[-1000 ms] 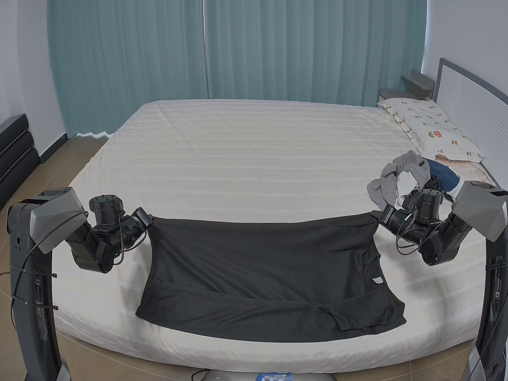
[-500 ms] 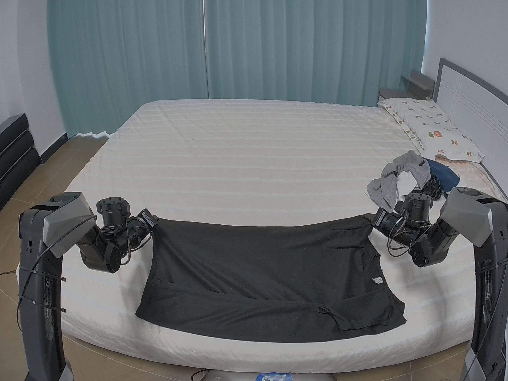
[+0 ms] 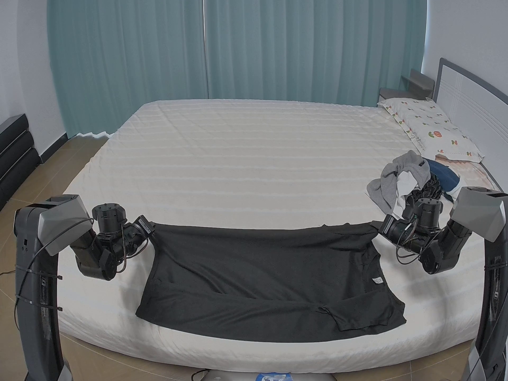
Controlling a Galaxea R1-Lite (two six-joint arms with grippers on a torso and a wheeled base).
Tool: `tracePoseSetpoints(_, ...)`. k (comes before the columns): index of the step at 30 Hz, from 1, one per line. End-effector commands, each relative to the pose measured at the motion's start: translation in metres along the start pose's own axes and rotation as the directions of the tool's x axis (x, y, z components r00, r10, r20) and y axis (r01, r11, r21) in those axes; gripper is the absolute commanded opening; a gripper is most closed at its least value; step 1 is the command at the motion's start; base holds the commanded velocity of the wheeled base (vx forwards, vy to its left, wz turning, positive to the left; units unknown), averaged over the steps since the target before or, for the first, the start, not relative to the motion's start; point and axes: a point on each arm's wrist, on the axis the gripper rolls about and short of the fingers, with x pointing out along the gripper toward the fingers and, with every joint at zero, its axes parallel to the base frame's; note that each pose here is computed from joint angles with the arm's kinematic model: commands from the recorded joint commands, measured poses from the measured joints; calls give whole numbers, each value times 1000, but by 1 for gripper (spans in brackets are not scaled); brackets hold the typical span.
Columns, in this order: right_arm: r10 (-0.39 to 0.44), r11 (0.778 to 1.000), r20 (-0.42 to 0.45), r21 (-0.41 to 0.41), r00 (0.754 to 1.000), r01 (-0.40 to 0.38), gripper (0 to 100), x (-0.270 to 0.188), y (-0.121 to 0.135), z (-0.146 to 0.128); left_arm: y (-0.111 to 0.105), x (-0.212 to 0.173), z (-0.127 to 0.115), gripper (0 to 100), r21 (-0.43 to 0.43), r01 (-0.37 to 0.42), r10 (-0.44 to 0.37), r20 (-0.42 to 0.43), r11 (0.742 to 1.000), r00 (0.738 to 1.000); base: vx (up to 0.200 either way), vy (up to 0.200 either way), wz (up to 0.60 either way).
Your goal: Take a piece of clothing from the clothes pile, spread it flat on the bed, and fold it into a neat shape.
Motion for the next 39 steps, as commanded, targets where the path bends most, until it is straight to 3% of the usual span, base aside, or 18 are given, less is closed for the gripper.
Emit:
tracePoseSetpoints(1,7,1000,-32,2,999,-7,0,-27,4,-2,-2,-22,-3,0,46,10,-10,5,999,1000,0,0,0)
tracePoseSetpoints(7,-17,1000,-76,-15,997,16,0,-43,3,-15,6,-36,-17,0,174,1,1,-10,985,1000,0,0,0)
tracePoseSetpoints(12,-79,994,-146,-85,986,67,0,-63,-8,-36,16,-59,-39,0,309,-7,22,-45,951,999,0,0,0)
tracePoseSetpoints(18,-129,982,-168,-160,977,102,0,-81,-14,-57,32,-76,-62,0,424,-25,64,-78,905,995,0,0,0)
tracePoseSetpoints(24,-224,963,-154,-184,962,195,0,-86,-19,-68,40,-84,-76,0,424,-32,88,-113,905,990,0,0,0)
tracePoseSetpoints(25,-229,963,-163,-184,960,199,100,-87,-19,-71,40,-86,-79,0,416,-32,93,-125,909,988,0,0,0)
tracePoseSetpoints(32,-230,963,-163,-182,959,200,100,-88,-18,-71,38,-92,-84,0,384,-38,103,-149,922,983,0,0,0)
tracePoseSetpoints(33,-227,964,-158,-175,961,199,100,-88,-18,-70,37,-93,-84,100,383,-36,101,-153,923,983,0,0,0)
tracePoseSetpoints(39,-195,976,-104,-121,975,182,100,-94,-5,-55,31,-99,-78,100,381,-32,91,-138,924,986,0,0,0)
